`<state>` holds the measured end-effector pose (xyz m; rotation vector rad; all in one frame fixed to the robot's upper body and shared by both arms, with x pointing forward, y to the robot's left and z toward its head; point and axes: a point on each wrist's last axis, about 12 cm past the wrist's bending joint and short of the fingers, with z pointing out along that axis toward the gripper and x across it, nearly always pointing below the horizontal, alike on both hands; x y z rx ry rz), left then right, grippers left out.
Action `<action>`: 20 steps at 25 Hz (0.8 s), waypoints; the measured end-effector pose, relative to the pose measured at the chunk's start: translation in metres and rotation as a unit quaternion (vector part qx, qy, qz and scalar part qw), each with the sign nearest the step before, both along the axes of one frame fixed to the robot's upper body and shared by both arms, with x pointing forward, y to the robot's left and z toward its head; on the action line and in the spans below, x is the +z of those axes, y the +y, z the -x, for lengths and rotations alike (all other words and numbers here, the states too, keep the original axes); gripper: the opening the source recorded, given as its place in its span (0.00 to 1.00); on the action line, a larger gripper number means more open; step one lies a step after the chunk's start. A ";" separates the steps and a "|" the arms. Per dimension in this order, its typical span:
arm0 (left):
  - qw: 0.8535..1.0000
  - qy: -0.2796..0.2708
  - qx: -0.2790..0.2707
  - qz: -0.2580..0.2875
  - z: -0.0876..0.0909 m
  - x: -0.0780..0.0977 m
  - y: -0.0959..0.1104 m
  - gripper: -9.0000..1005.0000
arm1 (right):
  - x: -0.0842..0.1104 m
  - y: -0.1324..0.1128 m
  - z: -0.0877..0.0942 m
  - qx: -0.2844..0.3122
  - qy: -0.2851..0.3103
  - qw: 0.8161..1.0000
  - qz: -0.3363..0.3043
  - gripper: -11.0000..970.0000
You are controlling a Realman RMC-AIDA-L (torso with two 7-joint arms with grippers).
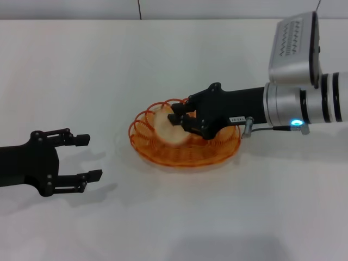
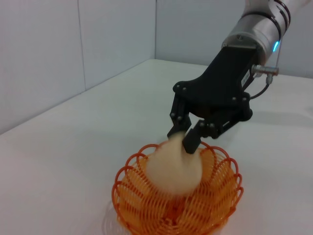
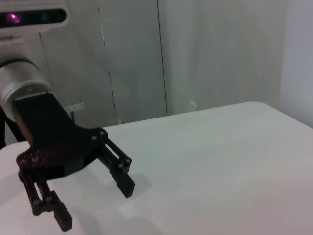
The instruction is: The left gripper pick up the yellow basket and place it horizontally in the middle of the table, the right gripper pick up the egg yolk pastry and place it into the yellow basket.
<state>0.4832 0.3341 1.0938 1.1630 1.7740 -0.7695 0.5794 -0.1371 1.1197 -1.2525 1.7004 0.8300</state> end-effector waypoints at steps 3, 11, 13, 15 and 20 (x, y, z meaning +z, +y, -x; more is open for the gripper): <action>1.000 0.000 0.000 0.000 0.000 0.000 0.000 0.78 | -0.003 0.001 0.002 0.001 0.000 1.000 0.005 0.18; 1.000 0.001 0.001 0.001 0.001 0.000 0.000 0.78 | -0.004 -0.003 0.004 0.002 0.001 1.000 0.005 0.40; 1.000 0.002 0.001 0.002 0.001 -0.001 0.000 0.78 | -0.003 -0.010 0.007 0.008 0.002 1.000 0.000 0.44; 1.000 0.003 0.001 0.002 0.002 -0.001 0.001 0.78 | -0.001 -0.016 0.009 0.018 0.007 1.000 -0.005 0.49; 1.000 0.004 0.001 0.002 0.002 -0.001 0.001 0.78 | 0.006 -0.048 0.013 0.038 0.020 0.999 -0.008 0.66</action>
